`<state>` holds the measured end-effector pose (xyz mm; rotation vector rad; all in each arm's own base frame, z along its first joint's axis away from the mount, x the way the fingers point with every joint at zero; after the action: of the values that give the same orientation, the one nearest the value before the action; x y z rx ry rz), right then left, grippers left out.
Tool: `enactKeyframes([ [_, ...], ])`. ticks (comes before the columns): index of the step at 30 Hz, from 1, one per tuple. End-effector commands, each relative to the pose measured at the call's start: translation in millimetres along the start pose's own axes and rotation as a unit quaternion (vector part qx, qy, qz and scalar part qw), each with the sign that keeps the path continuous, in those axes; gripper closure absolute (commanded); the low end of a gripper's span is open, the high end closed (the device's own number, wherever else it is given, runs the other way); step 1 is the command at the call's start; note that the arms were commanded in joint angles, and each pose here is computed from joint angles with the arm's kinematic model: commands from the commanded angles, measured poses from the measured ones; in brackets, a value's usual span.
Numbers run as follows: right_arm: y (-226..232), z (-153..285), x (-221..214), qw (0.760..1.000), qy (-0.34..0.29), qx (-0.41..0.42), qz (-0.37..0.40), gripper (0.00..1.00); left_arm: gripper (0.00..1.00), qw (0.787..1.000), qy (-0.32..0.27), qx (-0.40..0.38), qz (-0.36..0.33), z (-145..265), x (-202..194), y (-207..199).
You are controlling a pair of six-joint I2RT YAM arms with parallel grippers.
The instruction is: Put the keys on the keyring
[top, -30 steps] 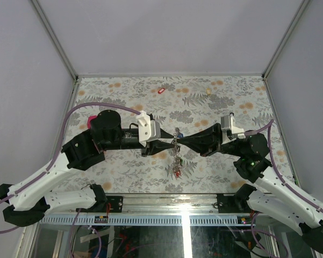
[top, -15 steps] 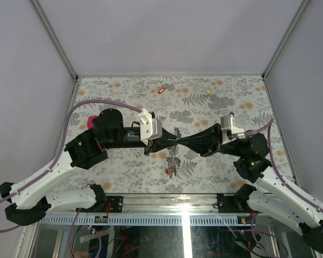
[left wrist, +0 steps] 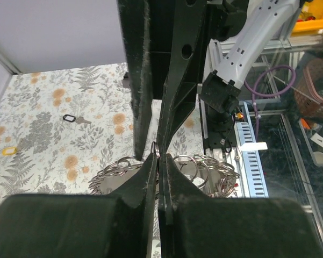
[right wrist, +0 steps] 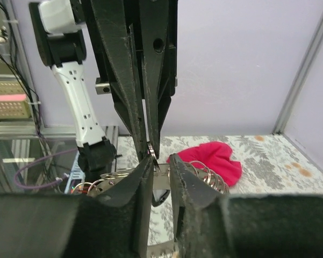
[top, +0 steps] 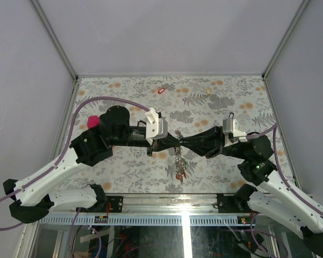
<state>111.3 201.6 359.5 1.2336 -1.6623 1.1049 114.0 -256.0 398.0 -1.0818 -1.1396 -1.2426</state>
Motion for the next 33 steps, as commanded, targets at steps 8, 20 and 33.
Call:
enactKeyframes([
  [8, -3.5, 34.7, 17.5, 0.987, 0.096, -0.082, 0.102, 0.53, 1.00, 0.996, 0.013, -0.092, -0.016, 15.4, 9.9, 4.7],
  [20, -10.2, 37.6, -31.5, 0.983, 0.128, -0.094, 0.095, 0.23, 1.00, 0.983, 0.028, -0.179, -0.001, 11.6, 14.4, 1.9],
  [33, -13.8, -3.9, -64.8, 0.997, 0.069, -0.001, 0.026, 0.04, 1.00, 0.977, 0.020, -0.213, 0.006, 12.9, 18.0, -4.9],
])
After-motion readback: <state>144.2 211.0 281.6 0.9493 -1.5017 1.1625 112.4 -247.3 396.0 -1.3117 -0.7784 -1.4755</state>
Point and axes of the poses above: each gripper's point midway between its finger pads, its own z axis back along the fingers, its own y axis along the line the jaws close on, x = y × z, the point moved 7 cm from there along z, back along the fingers, and after that the axes turned 7 degrees about z, right-handed, at the moved point
